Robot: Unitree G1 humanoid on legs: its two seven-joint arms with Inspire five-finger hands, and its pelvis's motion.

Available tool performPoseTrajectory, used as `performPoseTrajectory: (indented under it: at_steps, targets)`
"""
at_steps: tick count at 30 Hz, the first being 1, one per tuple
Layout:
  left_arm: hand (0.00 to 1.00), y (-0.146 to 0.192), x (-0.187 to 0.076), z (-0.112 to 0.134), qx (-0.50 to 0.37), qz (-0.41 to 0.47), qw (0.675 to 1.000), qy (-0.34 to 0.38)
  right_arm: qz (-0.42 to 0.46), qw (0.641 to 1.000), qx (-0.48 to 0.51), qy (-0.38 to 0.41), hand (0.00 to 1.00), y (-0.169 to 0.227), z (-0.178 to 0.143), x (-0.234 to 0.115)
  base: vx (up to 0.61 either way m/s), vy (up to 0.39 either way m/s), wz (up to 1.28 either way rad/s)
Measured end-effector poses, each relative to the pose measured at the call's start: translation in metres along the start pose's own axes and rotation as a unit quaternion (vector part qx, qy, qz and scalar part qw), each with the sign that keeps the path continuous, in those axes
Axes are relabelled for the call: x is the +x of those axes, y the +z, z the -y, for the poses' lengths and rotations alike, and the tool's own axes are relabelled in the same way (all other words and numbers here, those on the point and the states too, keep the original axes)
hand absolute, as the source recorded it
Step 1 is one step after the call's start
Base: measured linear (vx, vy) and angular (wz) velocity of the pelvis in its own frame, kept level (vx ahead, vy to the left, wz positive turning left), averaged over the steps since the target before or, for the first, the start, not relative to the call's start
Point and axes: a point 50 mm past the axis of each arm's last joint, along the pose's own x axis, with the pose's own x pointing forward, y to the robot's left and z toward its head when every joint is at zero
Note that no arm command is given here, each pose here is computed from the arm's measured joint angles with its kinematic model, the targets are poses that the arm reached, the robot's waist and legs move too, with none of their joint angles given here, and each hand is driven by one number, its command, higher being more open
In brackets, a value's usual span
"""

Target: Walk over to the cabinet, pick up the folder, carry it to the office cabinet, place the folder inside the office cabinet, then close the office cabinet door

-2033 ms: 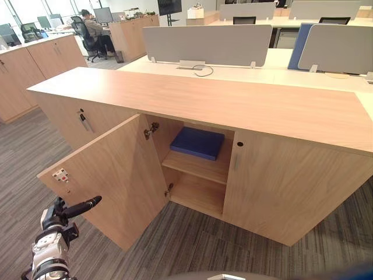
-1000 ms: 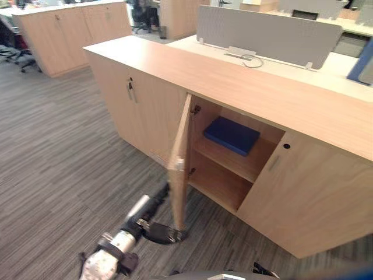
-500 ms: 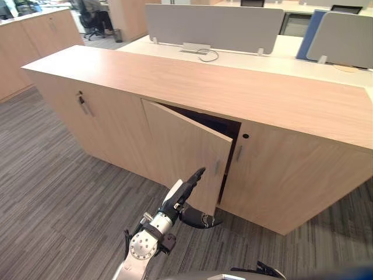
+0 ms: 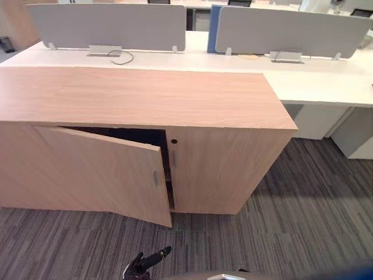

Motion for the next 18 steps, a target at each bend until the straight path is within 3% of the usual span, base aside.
performPoseTrajectory:
  at_steps: [4, 8, 18]
  targets:
    - [1.00, 0.004, -0.001, 0.011, -0.059, 0.025, 0.998, 0.003, 0.005, 0.999, 0.037, -0.022, 1.00, 0.009, 0.007, 0.001, 0.09, -0.077, -0.52]
    - [1.00, 0.013, -0.004, 0.022, -0.088, 0.061, 0.994, 0.015, -0.004, 0.999, 0.020, -0.030, 1.00, 0.015, 0.002, 0.003, 0.07, 0.139, -0.64]
    - [1.00, -0.007, -0.011, -0.015, -0.076, 0.036, 0.996, 0.035, 0.029, 1.000, -0.007, -0.010, 1.00, 0.022, -0.022, 0.002, 0.06, 0.143, -0.16]
